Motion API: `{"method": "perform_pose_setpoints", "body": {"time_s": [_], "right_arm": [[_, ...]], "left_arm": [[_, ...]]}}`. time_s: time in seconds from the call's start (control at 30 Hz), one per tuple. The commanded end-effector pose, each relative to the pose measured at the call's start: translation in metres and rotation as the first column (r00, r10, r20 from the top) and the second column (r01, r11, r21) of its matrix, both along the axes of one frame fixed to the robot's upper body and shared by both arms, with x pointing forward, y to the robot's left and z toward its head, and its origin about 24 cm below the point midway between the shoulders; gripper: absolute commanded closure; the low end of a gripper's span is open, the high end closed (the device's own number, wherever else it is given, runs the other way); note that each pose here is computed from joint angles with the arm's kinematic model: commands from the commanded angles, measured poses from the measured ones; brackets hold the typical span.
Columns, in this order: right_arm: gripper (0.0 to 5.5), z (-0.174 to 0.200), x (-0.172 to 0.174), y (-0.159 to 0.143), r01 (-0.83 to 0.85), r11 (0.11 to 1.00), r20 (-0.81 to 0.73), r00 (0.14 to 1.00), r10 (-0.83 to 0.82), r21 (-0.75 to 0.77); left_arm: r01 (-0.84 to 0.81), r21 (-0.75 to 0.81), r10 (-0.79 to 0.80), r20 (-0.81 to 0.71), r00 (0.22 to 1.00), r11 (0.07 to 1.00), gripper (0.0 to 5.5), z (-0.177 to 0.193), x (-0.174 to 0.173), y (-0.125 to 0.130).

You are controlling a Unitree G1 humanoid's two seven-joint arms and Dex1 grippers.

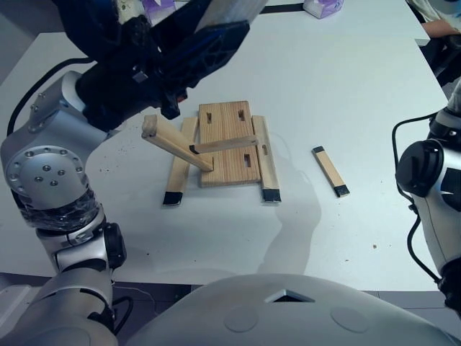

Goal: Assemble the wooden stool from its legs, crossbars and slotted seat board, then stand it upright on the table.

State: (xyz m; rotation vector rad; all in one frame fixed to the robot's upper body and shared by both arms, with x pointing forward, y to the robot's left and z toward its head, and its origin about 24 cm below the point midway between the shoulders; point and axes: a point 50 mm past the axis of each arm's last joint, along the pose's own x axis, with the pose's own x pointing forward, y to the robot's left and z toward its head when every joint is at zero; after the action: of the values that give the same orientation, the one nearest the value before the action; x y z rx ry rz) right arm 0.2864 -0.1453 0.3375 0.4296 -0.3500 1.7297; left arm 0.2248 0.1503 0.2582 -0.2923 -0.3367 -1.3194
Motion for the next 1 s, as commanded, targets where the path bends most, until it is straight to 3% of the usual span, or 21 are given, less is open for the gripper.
{"method": "perform_pose_setpoints", "body": {"time_s": [0.03,0.23,0.6,1.0], "right_arm": [[1.9,0.002,-0.003,-0.002,0.0,1.0,0.0,1.0,0.0,0.007],[1.9,0.004,-0.003,-0.004,0.006,1.0,-0.001,1.0,-0.006,0.001],[3.5,-0.013,-0.006,0.009,-0.031,0.998,-0.002,1.0,0.031,-0.058],[3.5,-0.011,-0.008,0.007,-0.01,0.996,-0.004,1.0,0.009,-0.092]], "left_arm": [[0.018,0.004,-0.018,0.006,1.0,1.0,3.48,-0.001,-0.003,-0.001],[0.018,0.003,-0.018,0.005,1.0,1.0,3.48,-0.002,-0.005,0.001],[0.05,-0.016,-0.05,0.012,0.999,0.999,3.48,0.002,-0.006,-0.005],[0.007,0.022,-0.007,0.026,1.0,1.0,3.48,0.003,-0.004,0.004]]}}
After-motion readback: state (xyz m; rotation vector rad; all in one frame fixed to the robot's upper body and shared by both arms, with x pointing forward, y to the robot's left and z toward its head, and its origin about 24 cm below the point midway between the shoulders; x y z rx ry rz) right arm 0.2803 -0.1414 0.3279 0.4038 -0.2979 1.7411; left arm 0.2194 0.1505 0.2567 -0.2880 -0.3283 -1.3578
